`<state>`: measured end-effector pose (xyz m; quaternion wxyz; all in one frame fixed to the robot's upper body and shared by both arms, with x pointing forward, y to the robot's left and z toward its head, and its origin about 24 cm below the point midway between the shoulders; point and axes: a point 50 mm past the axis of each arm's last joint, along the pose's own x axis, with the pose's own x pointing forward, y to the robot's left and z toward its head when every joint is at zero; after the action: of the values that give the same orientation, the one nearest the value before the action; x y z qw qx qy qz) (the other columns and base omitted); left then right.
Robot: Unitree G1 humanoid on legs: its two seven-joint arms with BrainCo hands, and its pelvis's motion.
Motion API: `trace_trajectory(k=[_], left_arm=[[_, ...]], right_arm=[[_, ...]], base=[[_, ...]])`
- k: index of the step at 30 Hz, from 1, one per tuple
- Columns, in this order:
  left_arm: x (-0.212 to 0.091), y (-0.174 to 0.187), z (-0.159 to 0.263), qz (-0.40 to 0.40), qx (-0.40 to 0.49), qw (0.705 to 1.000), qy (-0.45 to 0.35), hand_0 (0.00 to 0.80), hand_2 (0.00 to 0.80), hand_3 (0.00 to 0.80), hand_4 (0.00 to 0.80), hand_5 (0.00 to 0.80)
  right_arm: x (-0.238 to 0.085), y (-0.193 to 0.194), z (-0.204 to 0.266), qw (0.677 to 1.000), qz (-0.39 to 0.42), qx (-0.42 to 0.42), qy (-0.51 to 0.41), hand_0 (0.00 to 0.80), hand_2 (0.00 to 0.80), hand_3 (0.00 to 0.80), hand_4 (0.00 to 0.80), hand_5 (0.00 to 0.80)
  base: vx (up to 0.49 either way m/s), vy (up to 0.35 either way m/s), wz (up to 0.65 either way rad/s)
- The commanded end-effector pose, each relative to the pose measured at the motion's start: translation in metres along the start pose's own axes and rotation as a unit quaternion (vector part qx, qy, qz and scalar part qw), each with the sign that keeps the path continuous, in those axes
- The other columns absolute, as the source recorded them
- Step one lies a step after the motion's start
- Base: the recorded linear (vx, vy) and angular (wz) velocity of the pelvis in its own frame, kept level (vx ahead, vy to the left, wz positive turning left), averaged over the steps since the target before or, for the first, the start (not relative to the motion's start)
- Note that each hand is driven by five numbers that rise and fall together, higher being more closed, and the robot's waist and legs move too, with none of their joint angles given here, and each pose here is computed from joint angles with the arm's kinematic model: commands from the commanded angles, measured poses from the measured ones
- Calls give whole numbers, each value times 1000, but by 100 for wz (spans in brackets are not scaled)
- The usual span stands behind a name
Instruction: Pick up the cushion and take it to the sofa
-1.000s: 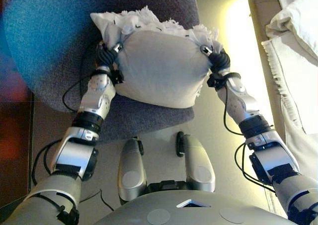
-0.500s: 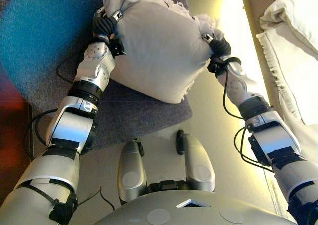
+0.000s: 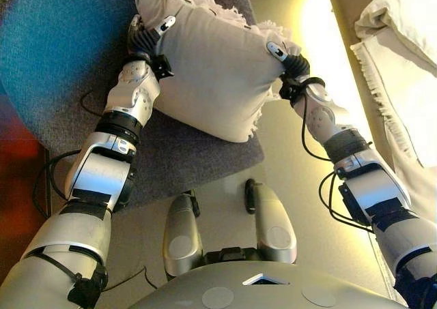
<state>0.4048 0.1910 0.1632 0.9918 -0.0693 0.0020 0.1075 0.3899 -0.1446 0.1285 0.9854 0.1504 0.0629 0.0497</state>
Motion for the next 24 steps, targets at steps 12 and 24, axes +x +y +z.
trace_trajectory(k=[12,24], left_arm=[[-9,42,48,11,37,988,-148,0,0,0,0,0],[-40,81,36,-6,31,982,-186,0,0,0,0,0]], right_arm=[[-18,-47,49,992,-44,49,-104,0,0,0,0,0],[-60,-108,34,982,-121,34,-143,0,0,0,0,0]], base=[[91,16,3],[42,51,6]])
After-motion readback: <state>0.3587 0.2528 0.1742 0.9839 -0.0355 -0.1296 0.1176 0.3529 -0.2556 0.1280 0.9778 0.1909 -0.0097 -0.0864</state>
